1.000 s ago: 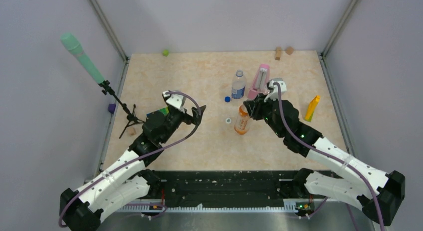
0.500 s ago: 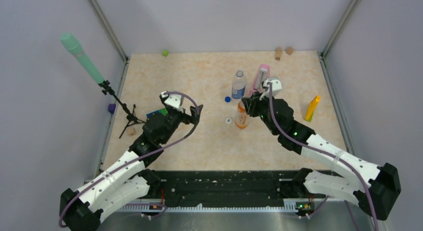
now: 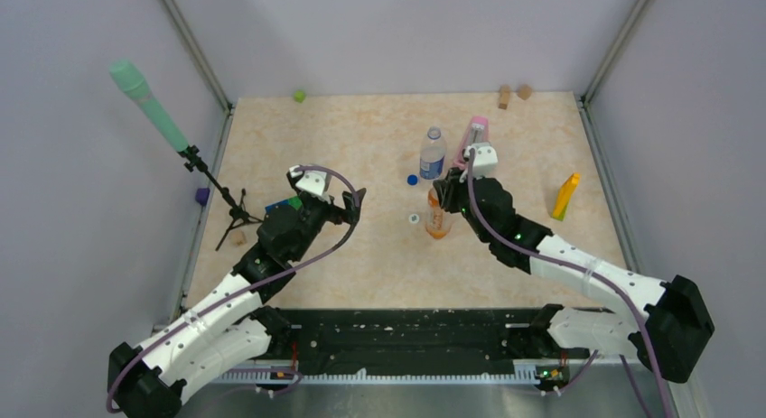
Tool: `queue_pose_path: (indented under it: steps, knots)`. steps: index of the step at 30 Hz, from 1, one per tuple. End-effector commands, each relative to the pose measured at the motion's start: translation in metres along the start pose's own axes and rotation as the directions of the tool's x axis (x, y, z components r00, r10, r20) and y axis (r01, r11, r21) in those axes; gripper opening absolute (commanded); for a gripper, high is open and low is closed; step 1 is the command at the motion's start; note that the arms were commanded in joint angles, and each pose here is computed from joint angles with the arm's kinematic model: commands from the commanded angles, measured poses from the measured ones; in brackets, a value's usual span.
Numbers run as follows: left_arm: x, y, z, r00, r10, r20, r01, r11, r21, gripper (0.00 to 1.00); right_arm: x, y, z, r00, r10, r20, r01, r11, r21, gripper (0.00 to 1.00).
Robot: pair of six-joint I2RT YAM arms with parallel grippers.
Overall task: Unscrew the bottle caps
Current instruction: Place the plastic bottle at the center of the board.
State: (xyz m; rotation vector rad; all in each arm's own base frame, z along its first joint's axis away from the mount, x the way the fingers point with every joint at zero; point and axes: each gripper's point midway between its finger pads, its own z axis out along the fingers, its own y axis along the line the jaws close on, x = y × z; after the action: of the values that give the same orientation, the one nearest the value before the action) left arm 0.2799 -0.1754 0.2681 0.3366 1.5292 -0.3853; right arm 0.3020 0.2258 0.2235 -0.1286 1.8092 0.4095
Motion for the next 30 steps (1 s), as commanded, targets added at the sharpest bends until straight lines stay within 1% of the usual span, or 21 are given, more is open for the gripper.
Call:
queue_pose_path:
  steps: [1, 5, 12, 16, 18, 27, 29, 30]
  knots:
    - [-0.006, 0.003, -0.001, 1.0, -0.002, 0.023, 0.003, 1.0, -0.015, 0.99, -0.011, 0.002, 0.002, 0.997, 0.053, 0.05, -0.054, 0.998, 0.016, 0.0]
    - [-0.005, 0.003, 0.0, 1.0, 0.001, 0.018, -0.001, 1.0, -0.016, 0.99, -0.009, 0.0, 0.003, 0.997, 0.064, 0.049, -0.066, 0.997, 0.031, 0.0]
    - [-0.003, 0.003, -0.001, 1.0, 0.003, 0.011, -0.003, 1.0, -0.017, 0.99, -0.001, -0.007, 0.003, 0.996, 0.08, 0.043, -0.083, 0.994, 0.067, 0.08]
    - [-0.002, 0.002, 0.0, 1.0, 0.005, 0.008, -0.005, 1.0, -0.011, 0.99, 0.004, -0.009, 0.003, 0.995, 0.091, 0.045, -0.094, 0.993, 0.066, 0.16]
    - [-0.001, 0.001, 0.001, 1.0, 0.007, 0.003, -0.007, 1.0, -0.003, 0.99, 0.009, -0.01, 0.003, 0.995, 0.094, 0.038, -0.097, 0.993, 0.07, 0.22]
    - [0.003, -0.002, 0.003, 1.0, 0.011, -0.014, -0.011, 1.0, 0.009, 0.99, 0.005, -0.007, 0.002, 0.996, 0.087, 0.032, -0.089, 0.995, 0.055, 0.35]
    - [0.003, -0.002, 0.003, 1.0, 0.014, -0.014, -0.014, 1.0, 0.011, 0.99, 0.003, -0.004, 0.002, 0.996, 0.08, 0.031, -0.082, 0.996, 0.042, 0.41]
    - [0.003, -0.002, 0.003, 1.0, 0.014, -0.014, -0.014, 1.0, 0.01, 0.99, 0.002, -0.003, 0.002, 0.996, 0.079, 0.032, -0.08, 0.996, 0.039, 0.43]
